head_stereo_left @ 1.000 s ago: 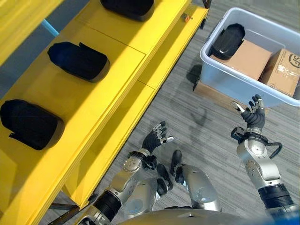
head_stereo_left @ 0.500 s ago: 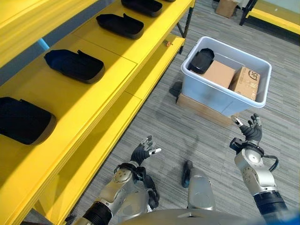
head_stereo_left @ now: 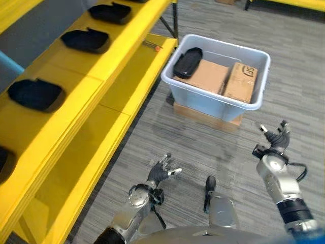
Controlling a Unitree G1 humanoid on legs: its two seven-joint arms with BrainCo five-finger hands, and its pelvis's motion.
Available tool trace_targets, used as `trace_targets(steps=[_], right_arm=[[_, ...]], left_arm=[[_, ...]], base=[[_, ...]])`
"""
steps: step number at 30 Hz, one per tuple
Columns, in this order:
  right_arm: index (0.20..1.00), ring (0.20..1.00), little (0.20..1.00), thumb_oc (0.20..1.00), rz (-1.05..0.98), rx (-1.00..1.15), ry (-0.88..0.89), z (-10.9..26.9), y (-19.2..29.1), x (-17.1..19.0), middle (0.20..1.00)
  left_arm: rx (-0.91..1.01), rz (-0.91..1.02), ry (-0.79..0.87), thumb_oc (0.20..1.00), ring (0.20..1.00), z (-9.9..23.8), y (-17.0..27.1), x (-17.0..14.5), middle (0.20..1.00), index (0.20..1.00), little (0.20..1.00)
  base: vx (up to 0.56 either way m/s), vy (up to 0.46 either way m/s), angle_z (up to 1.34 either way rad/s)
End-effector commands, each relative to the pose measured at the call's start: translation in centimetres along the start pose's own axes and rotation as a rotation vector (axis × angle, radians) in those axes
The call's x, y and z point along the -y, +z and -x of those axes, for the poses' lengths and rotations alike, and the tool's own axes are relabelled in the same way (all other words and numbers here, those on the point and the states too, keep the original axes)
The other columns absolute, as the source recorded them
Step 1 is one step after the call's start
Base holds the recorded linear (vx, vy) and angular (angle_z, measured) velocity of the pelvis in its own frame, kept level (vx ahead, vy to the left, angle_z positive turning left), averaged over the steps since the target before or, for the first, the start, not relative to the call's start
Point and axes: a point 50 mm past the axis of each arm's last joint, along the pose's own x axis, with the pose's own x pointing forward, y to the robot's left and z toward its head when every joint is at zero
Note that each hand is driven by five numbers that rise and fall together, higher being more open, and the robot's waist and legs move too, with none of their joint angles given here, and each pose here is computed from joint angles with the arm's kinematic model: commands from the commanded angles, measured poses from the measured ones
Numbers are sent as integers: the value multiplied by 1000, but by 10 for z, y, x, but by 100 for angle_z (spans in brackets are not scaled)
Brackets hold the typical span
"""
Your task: Move parts from the plastic box to the shelf.
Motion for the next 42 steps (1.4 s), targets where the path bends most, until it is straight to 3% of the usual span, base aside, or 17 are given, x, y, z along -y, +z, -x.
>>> trace_targets(steps=[1, 10, 24, 35, 42], right_arm=[[1000, 1000, 1000, 1000, -83, 163, 70, 0, 39, -17, 1000], [1000, 1000, 1000, 1000, -80, 179, 266, 20, 27, -29, 1000], [1000, 1000, 1000, 1000, -1, 118, 491, 52, 2, -42, 1000], [1000, 1000, 1000, 1000, -43, 125, 422, 53, 7, -40, 1000], [1000, 1000, 1000, 1000, -94, 151, 471, 55, 15, -52, 1000]], left_arm=[[143, 0, -25, 1000, 1000, -2, 25, -4, 1000, 1000, 1000], [166, 3, 54, 1000, 1000, -5, 37, -12, 1000, 1000, 1000], [147, 25, 149, 1000, 1000, 4, 32, -43, 1000, 1000, 1000], [55, -116, 149, 1000, 1000, 5, 33, -59, 1000, 1000, 1000], [63, -125, 124, 1000, 1000, 8, 26, -43, 1000, 1000, 1000]], base=[[160, -268, -16], [203, -189, -79], [256, 98, -58], [171, 267, 12], [93, 72, -42]])
